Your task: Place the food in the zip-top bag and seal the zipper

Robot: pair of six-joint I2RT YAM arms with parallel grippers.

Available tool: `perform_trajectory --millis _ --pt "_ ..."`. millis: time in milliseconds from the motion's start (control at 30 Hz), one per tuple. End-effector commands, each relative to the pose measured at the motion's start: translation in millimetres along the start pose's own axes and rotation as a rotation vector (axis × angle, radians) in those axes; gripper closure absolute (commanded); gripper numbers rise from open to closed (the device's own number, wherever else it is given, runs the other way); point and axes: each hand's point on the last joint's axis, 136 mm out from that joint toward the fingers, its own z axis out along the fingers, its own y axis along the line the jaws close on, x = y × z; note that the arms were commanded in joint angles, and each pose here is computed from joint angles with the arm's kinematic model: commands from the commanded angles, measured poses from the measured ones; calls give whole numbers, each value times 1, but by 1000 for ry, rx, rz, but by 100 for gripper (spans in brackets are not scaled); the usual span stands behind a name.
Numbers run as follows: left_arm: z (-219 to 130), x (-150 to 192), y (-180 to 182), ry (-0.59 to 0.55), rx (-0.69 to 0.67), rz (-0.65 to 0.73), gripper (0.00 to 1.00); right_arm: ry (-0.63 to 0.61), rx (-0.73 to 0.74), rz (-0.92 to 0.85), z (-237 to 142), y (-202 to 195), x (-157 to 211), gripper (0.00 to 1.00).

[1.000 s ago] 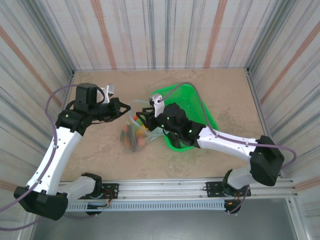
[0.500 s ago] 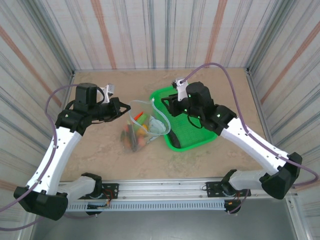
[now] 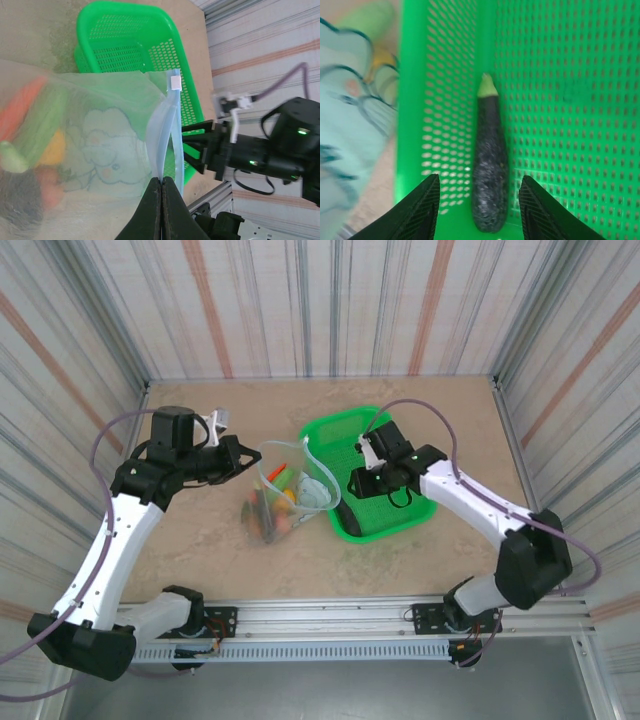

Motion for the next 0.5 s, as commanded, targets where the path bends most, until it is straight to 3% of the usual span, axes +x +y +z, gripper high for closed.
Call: perform_trajectory --millis 0,333,467 --pt "-3 6 -1 31 6 -32 100 109 -6 14 19 -6 18 49" --pt "7 16 14 78 -47 -80 100 184 -128 60 77 7 26 45" --pt "8 20 19 92 -67 -91 100 209 -72 41 99 5 32 44"
